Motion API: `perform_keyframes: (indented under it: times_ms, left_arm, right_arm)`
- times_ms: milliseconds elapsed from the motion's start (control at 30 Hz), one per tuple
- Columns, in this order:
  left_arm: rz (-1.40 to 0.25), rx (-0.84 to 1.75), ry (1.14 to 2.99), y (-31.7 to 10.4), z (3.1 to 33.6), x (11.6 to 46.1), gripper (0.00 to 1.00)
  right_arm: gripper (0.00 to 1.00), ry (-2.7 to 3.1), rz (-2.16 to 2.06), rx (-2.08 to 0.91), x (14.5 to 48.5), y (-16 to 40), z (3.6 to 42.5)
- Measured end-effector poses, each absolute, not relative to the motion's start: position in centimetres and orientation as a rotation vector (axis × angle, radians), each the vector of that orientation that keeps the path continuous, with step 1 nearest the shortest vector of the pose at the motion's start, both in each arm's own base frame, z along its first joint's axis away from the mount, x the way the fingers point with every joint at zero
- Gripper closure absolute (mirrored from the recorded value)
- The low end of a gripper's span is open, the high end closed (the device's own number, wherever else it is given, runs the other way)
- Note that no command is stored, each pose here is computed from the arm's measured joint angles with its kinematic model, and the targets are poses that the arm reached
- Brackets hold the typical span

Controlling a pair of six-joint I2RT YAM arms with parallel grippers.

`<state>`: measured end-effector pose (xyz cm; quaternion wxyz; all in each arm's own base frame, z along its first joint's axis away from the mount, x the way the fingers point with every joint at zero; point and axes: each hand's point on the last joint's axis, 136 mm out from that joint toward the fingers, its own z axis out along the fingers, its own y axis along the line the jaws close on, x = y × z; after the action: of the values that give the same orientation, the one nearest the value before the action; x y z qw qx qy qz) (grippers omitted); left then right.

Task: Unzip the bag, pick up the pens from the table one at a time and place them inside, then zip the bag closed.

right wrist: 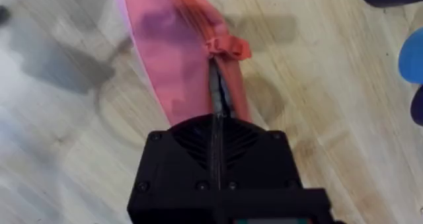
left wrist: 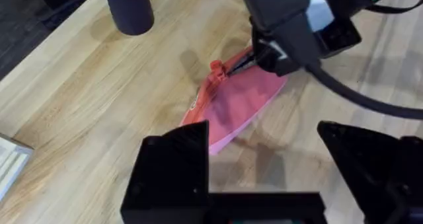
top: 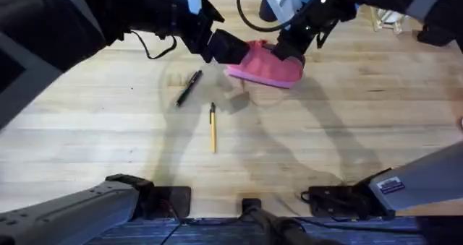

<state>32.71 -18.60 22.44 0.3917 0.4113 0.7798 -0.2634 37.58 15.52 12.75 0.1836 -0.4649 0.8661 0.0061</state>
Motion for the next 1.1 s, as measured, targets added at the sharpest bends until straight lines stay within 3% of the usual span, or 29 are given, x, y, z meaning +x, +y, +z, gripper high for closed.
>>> perform_keyframes:
  times_ms: [267, 600, 1033, 1067, 1100]
  left_arm:
    - [-0.669, 1.044, 1.98, -18.6, 22.4, 32.7, 0.008]
    - [-0.669, 1.044, 1.98, -18.6, 22.4, 32.7, 0.007]
    - [-0.669, 1.044, 1.98, -18.6, 22.5, 32.7, 0.007]
    - [-0.669, 1.044, 1.98, -18.6, 22.5, 32.7, 0.007]
    - [-0.669, 1.044, 1.98, -18.6, 22.5, 32.7, 0.007]
  right_arm:
    - [0.972, 2.414, 0.016, -1.278, 39.0, 15.5, 12.7]
    - [0.972, 2.502, 0.052, -1.315, 38.9, 15.5, 8.8]
    - [0.97, 2.5, 0.053, -1.313, 39.0, 15.6, 8.7]
    - [0.903, 2.498, 0.052, -1.317, 39.0, 15.6, 8.7]
    - [0.92, 2.498, 0.052, -1.317, 39.0, 15.6, 8.7]
